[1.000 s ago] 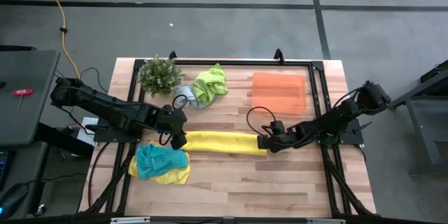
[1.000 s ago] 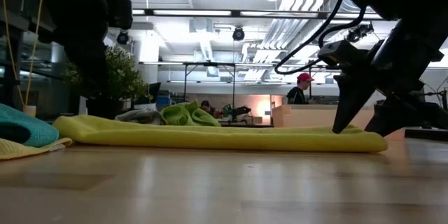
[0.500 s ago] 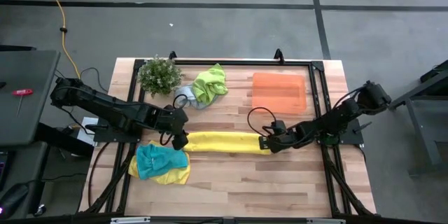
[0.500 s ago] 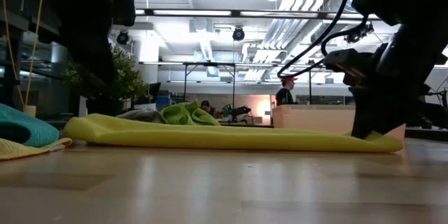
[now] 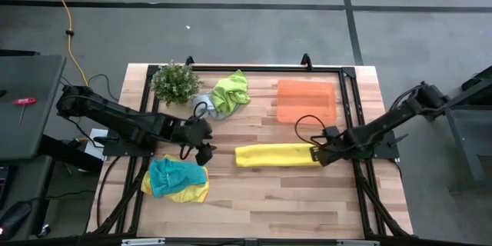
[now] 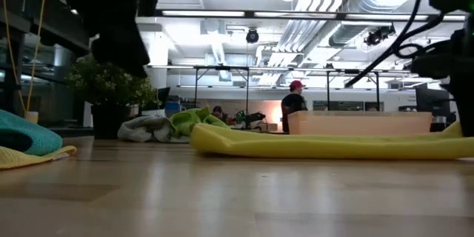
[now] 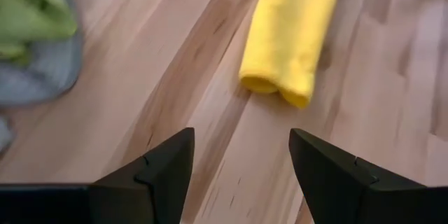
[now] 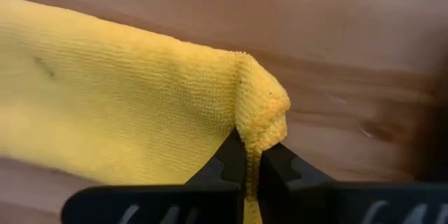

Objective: Fold microfiber towels
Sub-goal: Fold the right yellow microfiber cloth

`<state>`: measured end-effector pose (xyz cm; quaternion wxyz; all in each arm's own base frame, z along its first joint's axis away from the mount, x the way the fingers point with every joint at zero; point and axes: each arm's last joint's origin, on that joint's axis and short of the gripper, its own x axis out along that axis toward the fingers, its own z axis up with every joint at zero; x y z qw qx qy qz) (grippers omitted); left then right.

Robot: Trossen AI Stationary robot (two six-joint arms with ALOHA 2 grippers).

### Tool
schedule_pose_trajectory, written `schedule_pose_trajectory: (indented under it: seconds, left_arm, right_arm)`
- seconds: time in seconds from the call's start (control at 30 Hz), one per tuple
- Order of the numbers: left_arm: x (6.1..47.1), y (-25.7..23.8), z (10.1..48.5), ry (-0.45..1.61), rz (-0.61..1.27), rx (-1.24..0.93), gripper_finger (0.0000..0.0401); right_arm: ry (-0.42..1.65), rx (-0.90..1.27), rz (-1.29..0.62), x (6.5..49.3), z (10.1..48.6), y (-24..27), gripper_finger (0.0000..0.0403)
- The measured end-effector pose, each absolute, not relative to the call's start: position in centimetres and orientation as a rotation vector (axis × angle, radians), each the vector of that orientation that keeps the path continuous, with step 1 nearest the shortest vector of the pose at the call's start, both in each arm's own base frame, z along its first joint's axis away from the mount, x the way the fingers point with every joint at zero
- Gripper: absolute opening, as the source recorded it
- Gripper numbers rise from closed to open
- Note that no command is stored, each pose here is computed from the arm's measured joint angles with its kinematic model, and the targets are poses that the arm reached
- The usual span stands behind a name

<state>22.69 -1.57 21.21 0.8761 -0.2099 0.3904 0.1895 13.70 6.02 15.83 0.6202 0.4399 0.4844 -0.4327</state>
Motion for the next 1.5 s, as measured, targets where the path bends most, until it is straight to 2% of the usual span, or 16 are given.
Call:
schedule_pose_trajectory:
  seconds: [0.1, 0.17, 0.27, 0.4, 0.43, 0.6, 0.87, 1.03, 1.5]
  left_arm:
    - [23.8, -1.7, 20.5, 0.812, 0.366, -0.382, 0.0212]
    - [24.5, -1.7, 19.4, 0.845, 0.359, -0.343, 0.0188]
    - [25.7, -1.9, 17.3, 0.906, 0.347, -0.282, 0.0128]
    - [27.3, -2.1, 14.3, 0.956, 0.312, -0.254, 0.0023]
    - [27.6, -2.2, 13.7, 0.964, 0.297, -0.260, 0.0012]
    - [28.7, -2.4, 11.3, 0.971, 0.296, -0.287, 0.0005]
    - [29.1, -2.4, 11.2, 0.938, 0.300, -0.299, 0.0001]
    - [29.1, -2.4, 11.2, 0.940, 0.293, -0.287, 0.0000]
    - [29.1, -2.4, 11.2, 0.940, 0.291, -0.298, 0.0000]
  right_arm:
    - [1.103, 1.037, -0.969, 13.2, 16.5, 5.8, 0.0001]
    - [1.090, 1.055, -0.949, 13.1, 16.8, 5.8, 0.0000]
    - [1.081, 1.068, -0.935, 13.1, 17.0, 5.8, 0.0000]
    - [1.079, 1.075, -0.926, 13.2, 17.0, 5.8, 0.0000]
    - [1.079, 1.080, -0.920, 13.2, 17.0, 5.8, 0.0000]
    - [1.074, 1.100, -0.895, 13.6, 17.7, 6.1, 0.0000]
    - [1.023, 1.123, -0.824, 15.1, 20.1, 6.7, 0.0000]
    - [0.901, 1.162, -0.772, 16.9, 20.9, 7.3, 0.0000]
    - [0.600, 1.252, -0.588, 24.9, 17.9, 9.0, 0.0000]
